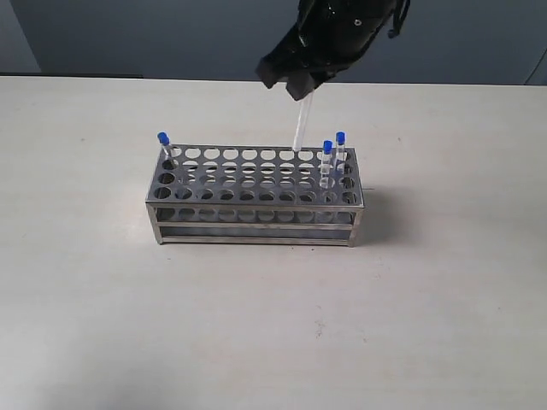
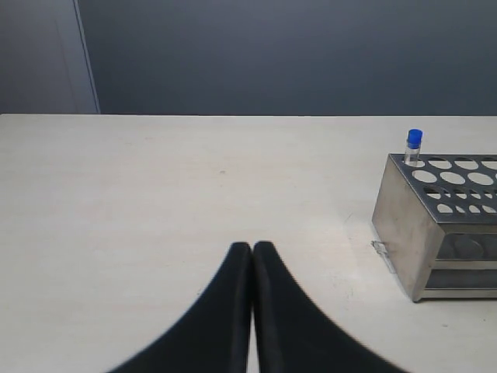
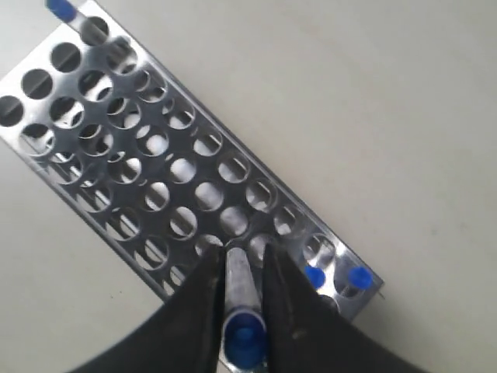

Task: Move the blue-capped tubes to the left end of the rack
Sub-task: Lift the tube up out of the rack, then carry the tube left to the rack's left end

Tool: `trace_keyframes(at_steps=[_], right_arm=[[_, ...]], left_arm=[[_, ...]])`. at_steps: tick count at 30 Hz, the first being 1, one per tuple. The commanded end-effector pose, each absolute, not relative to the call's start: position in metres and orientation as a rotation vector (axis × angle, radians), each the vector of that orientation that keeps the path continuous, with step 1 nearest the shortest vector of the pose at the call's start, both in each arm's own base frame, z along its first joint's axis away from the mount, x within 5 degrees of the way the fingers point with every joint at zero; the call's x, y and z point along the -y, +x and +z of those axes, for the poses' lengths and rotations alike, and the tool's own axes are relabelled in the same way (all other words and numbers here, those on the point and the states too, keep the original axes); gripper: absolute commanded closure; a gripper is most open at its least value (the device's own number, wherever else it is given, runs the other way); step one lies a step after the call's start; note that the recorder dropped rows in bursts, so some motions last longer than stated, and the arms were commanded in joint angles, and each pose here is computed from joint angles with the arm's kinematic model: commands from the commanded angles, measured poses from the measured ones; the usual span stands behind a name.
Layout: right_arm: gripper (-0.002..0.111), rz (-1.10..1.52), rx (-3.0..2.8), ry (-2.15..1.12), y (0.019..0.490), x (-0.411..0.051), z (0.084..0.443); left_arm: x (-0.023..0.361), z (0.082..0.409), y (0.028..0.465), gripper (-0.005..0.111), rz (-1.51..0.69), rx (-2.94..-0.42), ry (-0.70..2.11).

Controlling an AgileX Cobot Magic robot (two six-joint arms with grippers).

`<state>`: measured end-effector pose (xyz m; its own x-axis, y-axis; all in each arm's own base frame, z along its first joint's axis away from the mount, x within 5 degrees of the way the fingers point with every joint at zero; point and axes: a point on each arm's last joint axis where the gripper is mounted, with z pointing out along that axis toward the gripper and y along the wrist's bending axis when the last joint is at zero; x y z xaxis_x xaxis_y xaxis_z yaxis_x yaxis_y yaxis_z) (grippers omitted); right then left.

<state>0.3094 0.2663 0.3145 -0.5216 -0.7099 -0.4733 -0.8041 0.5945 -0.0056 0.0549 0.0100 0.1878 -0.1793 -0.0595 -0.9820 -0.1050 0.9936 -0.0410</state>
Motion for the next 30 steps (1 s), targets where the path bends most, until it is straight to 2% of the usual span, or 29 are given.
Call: trace_keyframes(at_steps=[1, 13, 20, 30], right_arm=[[0.109, 0.393, -2.250, -1.318, 0.299, -0.296, 0.327], [0.109, 0.389, -2.157, -1.631, 0.290, -0.379, 0.297], [0.109, 0.394, -2.075, -1.628, 0.296, -0.396, 0.293], [0.109, 0.341, -2.002, -1.627, 0.312, -0.410, 0.260]], left_arm=[[-0.009, 0.190, 0.055, 0.106, 0.034, -1.740, -0.114], [-0.009, 0.190, 0.055, 0.106, 0.034, -1.740, -0.114], [-0.009, 0.190, 0.055, 0.106, 0.034, -1.740, -0.114], [-0.009, 0.190, 0.055, 0.106, 0.030, -1.740, -0.117]])
